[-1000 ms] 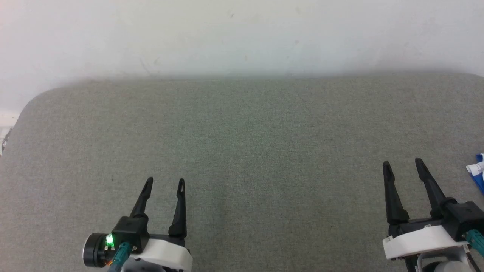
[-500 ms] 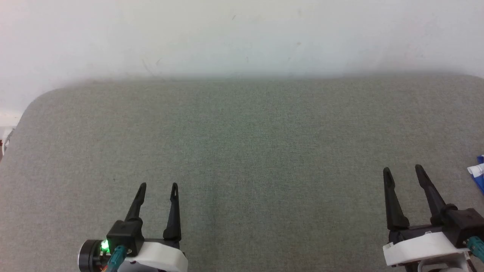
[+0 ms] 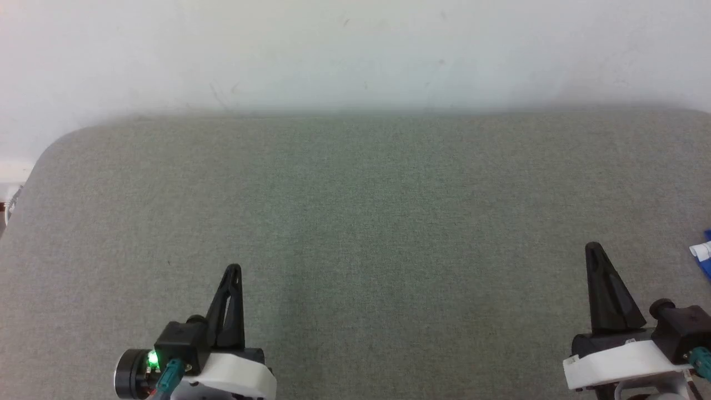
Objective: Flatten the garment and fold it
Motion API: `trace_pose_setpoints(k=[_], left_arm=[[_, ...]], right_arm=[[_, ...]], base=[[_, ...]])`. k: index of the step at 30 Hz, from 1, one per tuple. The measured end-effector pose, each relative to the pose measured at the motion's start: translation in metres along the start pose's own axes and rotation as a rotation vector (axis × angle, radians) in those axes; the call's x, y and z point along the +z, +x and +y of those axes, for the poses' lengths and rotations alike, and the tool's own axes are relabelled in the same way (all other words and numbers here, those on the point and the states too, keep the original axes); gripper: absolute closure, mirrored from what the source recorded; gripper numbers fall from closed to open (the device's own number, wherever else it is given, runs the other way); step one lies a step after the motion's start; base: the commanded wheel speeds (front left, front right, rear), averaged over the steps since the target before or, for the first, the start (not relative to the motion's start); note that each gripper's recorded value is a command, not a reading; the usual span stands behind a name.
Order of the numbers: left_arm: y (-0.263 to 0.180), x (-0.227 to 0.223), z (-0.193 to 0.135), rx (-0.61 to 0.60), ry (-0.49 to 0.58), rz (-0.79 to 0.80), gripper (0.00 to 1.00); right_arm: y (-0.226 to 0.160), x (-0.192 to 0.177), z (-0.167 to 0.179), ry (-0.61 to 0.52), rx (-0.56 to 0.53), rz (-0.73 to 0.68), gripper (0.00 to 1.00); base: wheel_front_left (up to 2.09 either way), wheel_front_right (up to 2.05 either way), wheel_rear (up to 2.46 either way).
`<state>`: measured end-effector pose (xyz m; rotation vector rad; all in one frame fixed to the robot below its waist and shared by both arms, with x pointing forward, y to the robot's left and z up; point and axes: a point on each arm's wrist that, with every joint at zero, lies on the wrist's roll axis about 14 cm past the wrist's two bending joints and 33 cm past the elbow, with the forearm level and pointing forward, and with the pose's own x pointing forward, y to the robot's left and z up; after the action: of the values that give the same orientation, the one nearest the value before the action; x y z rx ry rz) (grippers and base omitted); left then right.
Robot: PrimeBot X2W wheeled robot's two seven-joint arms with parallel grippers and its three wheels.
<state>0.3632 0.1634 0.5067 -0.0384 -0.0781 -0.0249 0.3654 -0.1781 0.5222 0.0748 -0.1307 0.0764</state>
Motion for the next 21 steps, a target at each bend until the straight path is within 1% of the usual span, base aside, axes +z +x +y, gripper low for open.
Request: trace_pose_setpoints(k=[21], left_arm=[[0.0006,0.0005,0.0016,0.002,0.008,0.022,1.0]], right_arm=[[-0.0012,-0.0031,0.0018,-0.015,0.007,0.036,1.0]], base=[[0.0,0.0,0.0]])
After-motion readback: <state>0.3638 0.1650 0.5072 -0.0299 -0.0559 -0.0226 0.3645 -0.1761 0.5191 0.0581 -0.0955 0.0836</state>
